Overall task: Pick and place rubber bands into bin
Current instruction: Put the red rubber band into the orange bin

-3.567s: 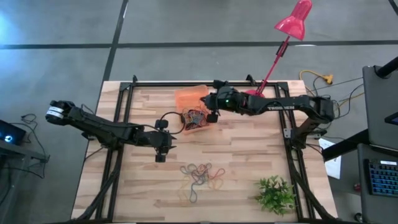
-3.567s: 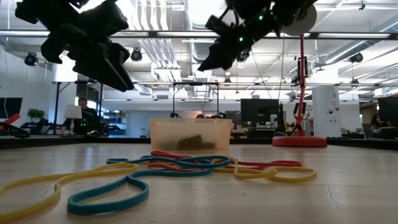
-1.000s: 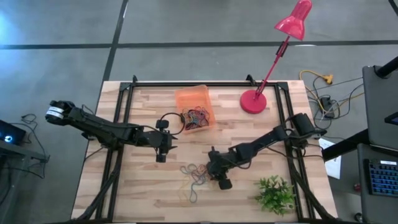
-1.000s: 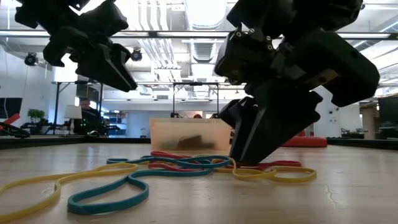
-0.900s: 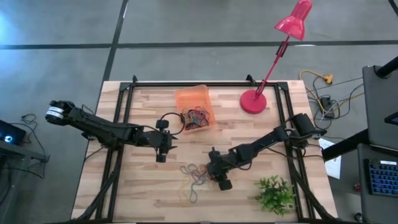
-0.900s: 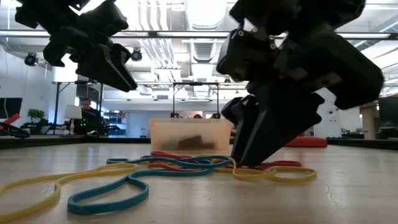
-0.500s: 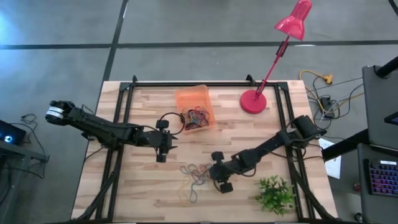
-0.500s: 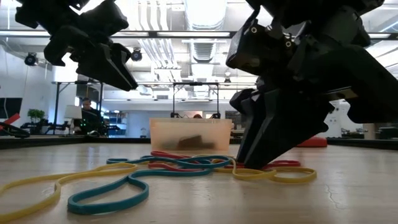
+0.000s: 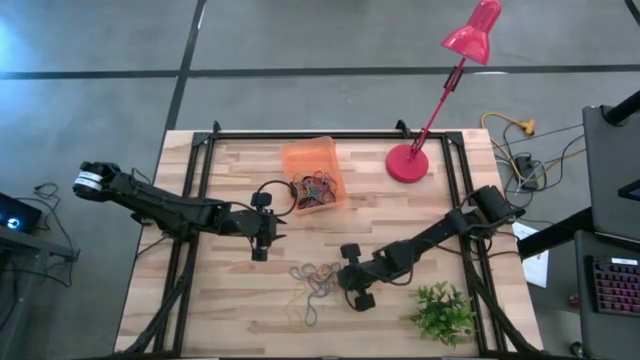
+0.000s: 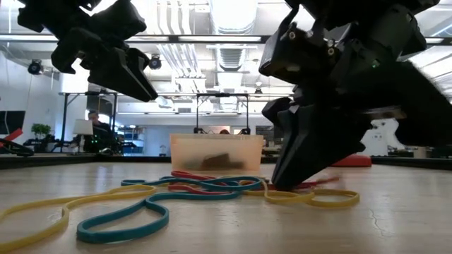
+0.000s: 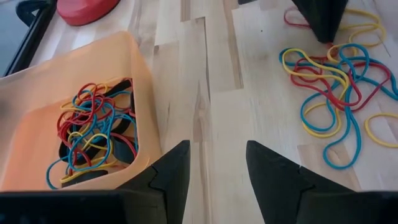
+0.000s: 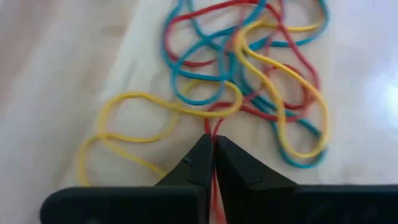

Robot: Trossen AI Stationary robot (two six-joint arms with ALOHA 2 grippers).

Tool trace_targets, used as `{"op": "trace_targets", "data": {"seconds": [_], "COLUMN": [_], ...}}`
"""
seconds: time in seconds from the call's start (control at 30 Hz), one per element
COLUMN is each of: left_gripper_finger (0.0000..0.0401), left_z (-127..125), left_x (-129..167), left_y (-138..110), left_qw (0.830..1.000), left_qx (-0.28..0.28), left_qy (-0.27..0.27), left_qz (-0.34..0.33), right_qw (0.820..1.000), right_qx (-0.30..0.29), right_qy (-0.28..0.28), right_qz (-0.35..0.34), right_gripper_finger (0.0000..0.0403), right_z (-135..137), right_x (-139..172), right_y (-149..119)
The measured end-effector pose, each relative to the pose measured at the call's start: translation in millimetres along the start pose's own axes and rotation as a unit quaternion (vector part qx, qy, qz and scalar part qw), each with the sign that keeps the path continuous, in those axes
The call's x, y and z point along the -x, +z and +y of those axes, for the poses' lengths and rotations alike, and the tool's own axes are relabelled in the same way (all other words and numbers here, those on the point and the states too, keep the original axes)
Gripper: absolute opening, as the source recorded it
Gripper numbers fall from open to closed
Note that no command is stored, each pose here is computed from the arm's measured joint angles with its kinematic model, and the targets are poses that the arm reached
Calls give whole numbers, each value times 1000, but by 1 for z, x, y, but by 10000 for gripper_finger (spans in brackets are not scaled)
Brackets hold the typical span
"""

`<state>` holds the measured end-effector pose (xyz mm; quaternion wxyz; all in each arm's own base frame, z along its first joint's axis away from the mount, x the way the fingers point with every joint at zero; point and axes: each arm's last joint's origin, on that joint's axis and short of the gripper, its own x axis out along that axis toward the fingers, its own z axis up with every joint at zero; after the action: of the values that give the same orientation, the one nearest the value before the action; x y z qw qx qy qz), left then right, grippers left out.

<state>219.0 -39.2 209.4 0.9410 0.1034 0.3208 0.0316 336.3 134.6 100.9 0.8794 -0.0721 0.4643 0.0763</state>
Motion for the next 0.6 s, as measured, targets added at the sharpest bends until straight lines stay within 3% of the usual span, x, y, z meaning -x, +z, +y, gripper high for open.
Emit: {"op": "trace_targets", "data": {"seconds": [0.23, 0.6], "left_gripper_finger": [142, 142], "left_z": [0, 0], "left_x": [-1, -1], "left_y": [-2, -3], "left_qw": [1000, 1000], "left_qx": [-1, -1], "left_qy": [0, 0], "left_qz": [3, 3], "right_qw": [998, 985], "right_qx": [20, 43], "right_qy": [-58, -154], "right_qz": [-8, -68], "right_gripper_finger": [8, 8], "right_z": [-7, -15], "right_x": [19, 77], "right_y": [5, 27]}}
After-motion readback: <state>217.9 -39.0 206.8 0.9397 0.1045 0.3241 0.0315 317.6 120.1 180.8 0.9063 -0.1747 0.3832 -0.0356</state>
